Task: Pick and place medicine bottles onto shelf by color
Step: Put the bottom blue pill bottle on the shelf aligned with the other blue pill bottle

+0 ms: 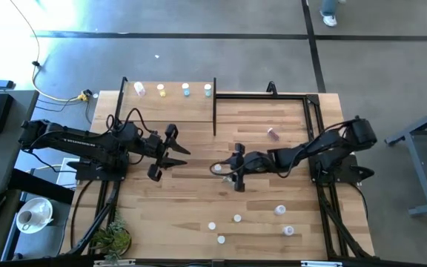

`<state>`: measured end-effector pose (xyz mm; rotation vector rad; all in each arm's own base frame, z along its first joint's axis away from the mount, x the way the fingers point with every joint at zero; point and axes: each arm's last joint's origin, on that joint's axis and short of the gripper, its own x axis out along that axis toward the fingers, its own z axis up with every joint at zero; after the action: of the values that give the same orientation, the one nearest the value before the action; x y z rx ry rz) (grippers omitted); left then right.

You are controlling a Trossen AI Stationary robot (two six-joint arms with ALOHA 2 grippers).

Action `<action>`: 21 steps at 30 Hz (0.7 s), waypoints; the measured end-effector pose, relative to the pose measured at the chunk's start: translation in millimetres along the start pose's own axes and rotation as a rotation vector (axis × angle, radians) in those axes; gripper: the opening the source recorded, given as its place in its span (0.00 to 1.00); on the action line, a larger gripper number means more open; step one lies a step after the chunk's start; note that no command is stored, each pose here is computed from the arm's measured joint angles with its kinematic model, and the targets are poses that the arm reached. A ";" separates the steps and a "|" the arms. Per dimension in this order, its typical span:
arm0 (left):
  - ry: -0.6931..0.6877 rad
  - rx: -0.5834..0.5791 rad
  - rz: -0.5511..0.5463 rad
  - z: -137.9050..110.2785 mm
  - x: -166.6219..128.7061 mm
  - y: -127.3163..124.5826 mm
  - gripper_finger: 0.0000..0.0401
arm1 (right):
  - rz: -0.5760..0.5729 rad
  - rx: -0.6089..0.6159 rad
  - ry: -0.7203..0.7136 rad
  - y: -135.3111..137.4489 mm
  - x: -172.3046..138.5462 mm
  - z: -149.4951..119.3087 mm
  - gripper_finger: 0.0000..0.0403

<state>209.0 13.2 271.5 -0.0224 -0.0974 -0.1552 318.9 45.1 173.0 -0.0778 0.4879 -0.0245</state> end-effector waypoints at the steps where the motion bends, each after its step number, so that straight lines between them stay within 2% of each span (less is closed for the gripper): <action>1: 0.000 0.000 0.000 0.0 0.0 0.0 0.36 | 0.000 -0.011 0.007 0.5 2.8 -1.0 0.48; 11: -0.001 0.000 0.000 0.1 0.0 0.0 0.36 | -0.066 -0.009 0.051 -2.2 18.6 -12.3 0.48; 21: 0.000 0.000 0.004 0.0 0.0 0.1 0.36 | -0.064 0.052 0.052 -9.1 32.5 -23.0 0.48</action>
<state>209.0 13.4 271.5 -0.0222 -0.0976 -0.1512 336.7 33.0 138.3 -0.0416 0.5363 -0.1022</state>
